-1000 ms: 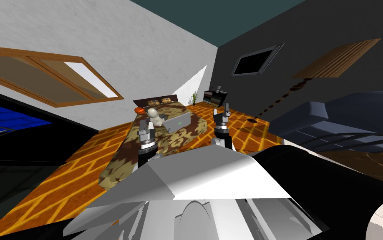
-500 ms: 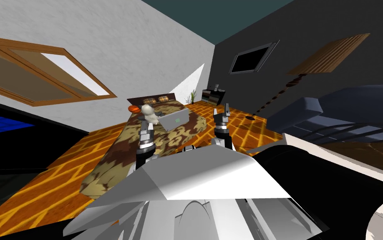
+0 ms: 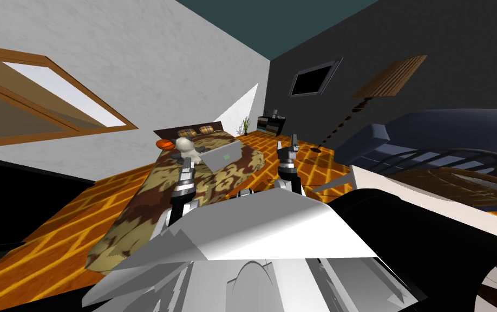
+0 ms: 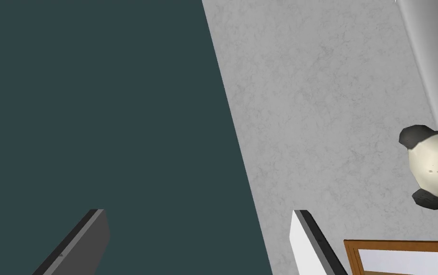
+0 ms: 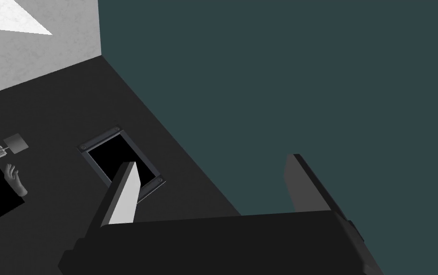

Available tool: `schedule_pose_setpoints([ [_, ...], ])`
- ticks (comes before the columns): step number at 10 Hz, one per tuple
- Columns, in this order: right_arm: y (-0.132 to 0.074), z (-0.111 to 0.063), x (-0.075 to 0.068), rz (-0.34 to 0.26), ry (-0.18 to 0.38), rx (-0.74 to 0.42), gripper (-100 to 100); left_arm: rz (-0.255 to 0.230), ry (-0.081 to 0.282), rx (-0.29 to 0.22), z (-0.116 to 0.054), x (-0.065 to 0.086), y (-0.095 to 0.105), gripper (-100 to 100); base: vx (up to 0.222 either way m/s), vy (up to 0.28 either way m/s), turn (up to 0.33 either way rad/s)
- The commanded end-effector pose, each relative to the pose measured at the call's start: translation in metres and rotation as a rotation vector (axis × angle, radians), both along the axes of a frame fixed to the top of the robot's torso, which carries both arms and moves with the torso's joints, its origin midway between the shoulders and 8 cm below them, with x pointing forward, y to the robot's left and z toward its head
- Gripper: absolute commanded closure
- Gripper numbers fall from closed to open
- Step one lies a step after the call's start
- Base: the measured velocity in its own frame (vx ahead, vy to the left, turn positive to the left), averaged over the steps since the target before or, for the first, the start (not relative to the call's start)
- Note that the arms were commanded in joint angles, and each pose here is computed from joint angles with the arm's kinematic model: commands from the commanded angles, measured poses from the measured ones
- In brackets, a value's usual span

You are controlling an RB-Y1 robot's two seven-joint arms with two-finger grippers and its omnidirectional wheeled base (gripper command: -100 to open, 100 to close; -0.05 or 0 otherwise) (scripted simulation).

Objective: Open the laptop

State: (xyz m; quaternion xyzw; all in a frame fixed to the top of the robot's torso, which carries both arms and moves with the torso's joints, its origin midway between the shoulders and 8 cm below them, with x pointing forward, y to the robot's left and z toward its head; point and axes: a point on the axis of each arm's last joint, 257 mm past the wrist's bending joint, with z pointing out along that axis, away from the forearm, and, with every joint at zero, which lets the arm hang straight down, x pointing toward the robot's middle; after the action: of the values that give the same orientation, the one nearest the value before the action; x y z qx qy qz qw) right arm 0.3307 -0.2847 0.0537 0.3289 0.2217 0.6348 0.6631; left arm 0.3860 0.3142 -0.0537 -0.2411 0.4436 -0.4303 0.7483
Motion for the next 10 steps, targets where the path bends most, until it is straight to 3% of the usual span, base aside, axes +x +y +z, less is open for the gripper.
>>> schedule_pose_setpoints([
  [1, 0.000, 0.000, 0.000, 0.000, 0.000, 0.000, 0, 0.082, 0.072, 0.058, -0.019, 0.012, 0.039, -100, -0.024, -0.006, -0.140],
  [3, 0.000, 0.000, 0.000, 0.000, 0.000, 0.000, 0, 0.148, 0.123, 0.095, -0.031, 0.020, 0.069, -100, -0.023, -0.006, -0.153],
  [4, 0.000, 0.000, 0.000, 0.000, 0.000, 0.000, 0, 0.148, 0.123, 0.095, -0.031, 0.020, 0.069, -100, -0.016, -0.001, -0.047],
  [10, 0.000, 0.000, 0.000, 0.000, 0.000, 0.000, 0, 0.322, 0.255, 0.166, -0.055, 0.030, 0.151, -100, -0.018, 0.000, -0.134],
])
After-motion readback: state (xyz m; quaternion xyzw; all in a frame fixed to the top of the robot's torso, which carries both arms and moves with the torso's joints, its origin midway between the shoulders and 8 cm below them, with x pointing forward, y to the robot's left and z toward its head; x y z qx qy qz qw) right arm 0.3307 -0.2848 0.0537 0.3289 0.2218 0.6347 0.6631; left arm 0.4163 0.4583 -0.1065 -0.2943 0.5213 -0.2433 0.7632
